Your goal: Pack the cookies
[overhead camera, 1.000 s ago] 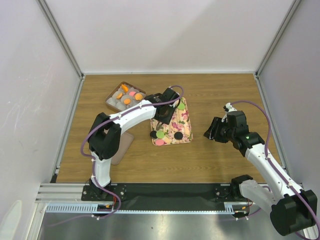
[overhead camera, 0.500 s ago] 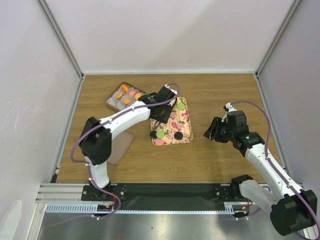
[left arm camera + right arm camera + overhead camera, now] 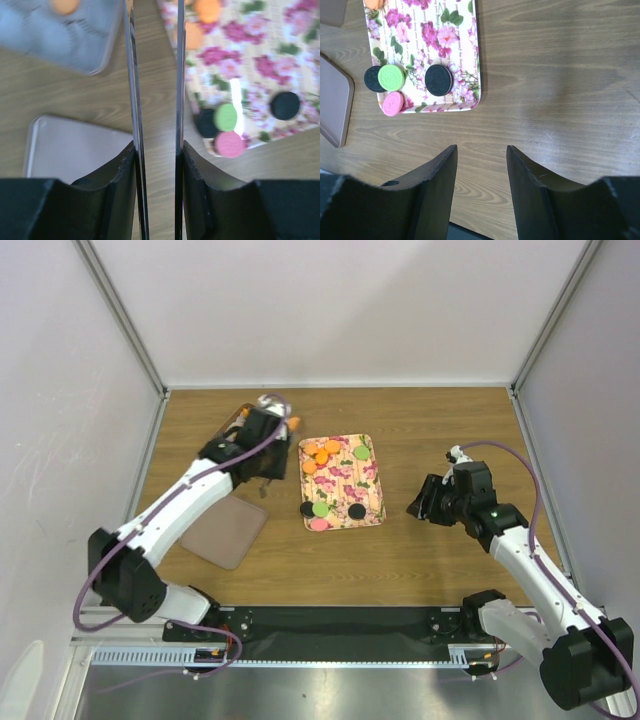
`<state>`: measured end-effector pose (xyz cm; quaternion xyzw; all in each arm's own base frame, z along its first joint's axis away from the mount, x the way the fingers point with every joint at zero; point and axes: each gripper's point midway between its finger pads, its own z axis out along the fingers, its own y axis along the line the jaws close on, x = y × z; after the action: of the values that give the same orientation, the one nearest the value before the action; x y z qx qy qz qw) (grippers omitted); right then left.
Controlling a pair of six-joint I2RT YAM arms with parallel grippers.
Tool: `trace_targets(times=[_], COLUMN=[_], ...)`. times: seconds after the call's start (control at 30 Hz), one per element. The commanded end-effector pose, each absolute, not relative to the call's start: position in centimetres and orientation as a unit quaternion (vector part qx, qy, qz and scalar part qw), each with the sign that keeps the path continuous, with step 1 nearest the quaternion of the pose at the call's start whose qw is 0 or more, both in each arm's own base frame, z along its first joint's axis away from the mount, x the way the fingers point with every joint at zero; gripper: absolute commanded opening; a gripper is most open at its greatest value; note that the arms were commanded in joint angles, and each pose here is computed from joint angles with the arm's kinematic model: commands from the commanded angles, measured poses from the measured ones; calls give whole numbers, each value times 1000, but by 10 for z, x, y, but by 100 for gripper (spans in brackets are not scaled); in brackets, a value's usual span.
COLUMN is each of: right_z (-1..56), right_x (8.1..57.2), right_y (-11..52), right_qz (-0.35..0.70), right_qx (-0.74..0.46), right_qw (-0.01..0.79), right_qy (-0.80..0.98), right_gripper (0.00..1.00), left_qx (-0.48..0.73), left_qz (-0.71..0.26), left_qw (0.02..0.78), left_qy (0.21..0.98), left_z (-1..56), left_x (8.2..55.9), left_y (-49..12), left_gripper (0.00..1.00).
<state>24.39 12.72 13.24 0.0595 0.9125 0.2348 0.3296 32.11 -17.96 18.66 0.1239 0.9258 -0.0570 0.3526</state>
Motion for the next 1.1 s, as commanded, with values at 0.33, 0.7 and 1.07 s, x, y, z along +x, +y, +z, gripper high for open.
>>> trace_targets(times=[0.33,0.7,1.07], right_z=[120,110,107], right_x=[245,246,246], right_y=[135,136,137], right_qz=[240,235,237], right_qx=[44,45,45], right_qw=[303,286,281], right_qy=[921,928,929], right_gripper=[50,49,48], left_qx=[21,32,26], left_qz=[-51,-60,-79], left_qw=[346,315,290], left_qy=[937,947,953], left_z=[172,152,133], left_x=[327,334,348], left_y=[-93,-98,-102], left_gripper=[36,36,38])
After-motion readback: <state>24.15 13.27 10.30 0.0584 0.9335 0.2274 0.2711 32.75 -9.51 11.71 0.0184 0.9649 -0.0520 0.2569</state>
